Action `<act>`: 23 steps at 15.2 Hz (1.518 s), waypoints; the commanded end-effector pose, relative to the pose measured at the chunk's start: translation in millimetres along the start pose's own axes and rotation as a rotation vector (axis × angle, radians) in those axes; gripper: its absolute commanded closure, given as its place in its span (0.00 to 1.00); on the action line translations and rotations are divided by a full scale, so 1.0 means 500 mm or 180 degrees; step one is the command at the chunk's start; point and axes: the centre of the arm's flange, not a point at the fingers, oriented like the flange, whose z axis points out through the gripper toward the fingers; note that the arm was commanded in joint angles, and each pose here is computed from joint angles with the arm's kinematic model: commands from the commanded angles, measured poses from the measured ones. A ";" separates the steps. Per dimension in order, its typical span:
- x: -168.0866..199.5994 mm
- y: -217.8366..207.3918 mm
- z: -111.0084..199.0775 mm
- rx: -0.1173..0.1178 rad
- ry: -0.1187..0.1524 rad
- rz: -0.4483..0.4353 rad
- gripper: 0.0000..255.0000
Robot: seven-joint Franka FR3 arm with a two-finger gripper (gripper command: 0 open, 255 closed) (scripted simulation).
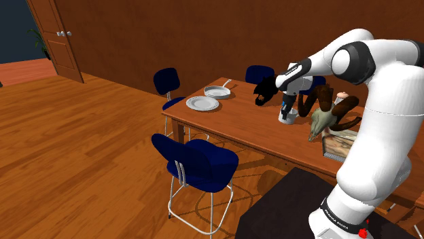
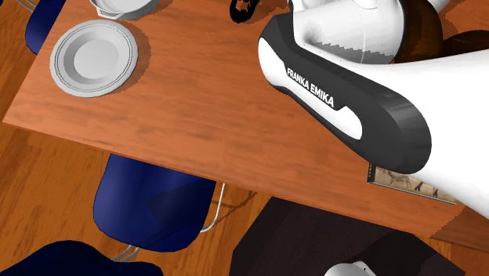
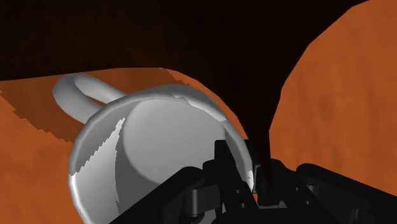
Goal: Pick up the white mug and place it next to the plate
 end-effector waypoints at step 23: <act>-0.015 0.012 -0.221 0.0002 -0.0002 0.0002 1.00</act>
